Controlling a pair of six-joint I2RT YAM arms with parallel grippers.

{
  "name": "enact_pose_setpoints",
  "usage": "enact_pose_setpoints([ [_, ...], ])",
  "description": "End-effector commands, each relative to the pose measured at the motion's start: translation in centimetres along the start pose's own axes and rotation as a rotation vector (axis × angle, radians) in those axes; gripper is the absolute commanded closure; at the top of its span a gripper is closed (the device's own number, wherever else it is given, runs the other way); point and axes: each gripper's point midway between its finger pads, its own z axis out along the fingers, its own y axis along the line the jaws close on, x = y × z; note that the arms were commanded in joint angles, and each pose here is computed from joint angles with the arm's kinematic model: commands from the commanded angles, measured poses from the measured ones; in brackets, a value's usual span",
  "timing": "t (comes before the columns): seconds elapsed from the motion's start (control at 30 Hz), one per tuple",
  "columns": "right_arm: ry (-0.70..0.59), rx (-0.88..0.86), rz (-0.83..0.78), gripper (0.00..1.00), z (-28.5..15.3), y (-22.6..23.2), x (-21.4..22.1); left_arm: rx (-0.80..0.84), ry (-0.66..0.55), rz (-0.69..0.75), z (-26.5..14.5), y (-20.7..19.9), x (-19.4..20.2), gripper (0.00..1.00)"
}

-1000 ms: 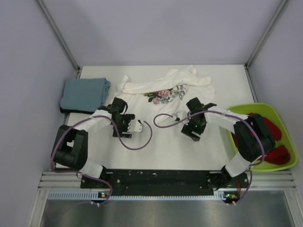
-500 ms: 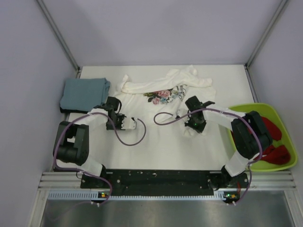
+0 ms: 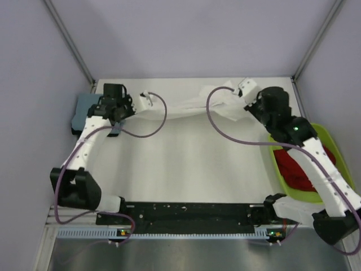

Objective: Fold and stack the t-shirts
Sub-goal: Flatten out the tshirt

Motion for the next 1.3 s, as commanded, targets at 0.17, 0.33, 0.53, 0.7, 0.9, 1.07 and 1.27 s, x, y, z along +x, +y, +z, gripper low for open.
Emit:
enact_pose_setpoints([
  [0.17,-0.428,0.355,0.127,1.00,-17.4,-13.5,-6.9,-0.323,-0.439,-0.171,-23.3,7.3,-7.6,1.00],
  [0.33,-0.675,0.419,0.189,1.00,-26.0,-16.5,-8.6,-0.441,-0.605,-0.161,-34.5,7.2,-9.0,1.00],
  [0.53,-0.848,0.436,0.214,1.00,-31.7,-17.5,-9.1,-0.472,-0.631,-0.168,-38.6,5.5,-8.2,1.00],
  [0.7,-0.922,0.386,0.196,1.00,-32.5,-16.8,-10.3,-0.549,-0.585,-0.262,-39.7,6.6,-6.8,1.00],
  [0.9,-0.701,0.483,0.129,1.00,-24.8,-18.2,-11.4,-0.560,-0.504,-0.351,-34.8,9.6,-6.5,1.00],
  [1.07,-0.506,0.449,0.057,1.00,-12.5,-17.7,-13.3,-0.525,-0.402,-0.394,-24.4,13.2,-6.9,1.00],
  [1.27,-0.364,0.351,-0.037,1.00,4.4,-15.3,-12.2,-0.369,-0.310,-0.457,-10.2,14.0,-7.7,1.00],
])
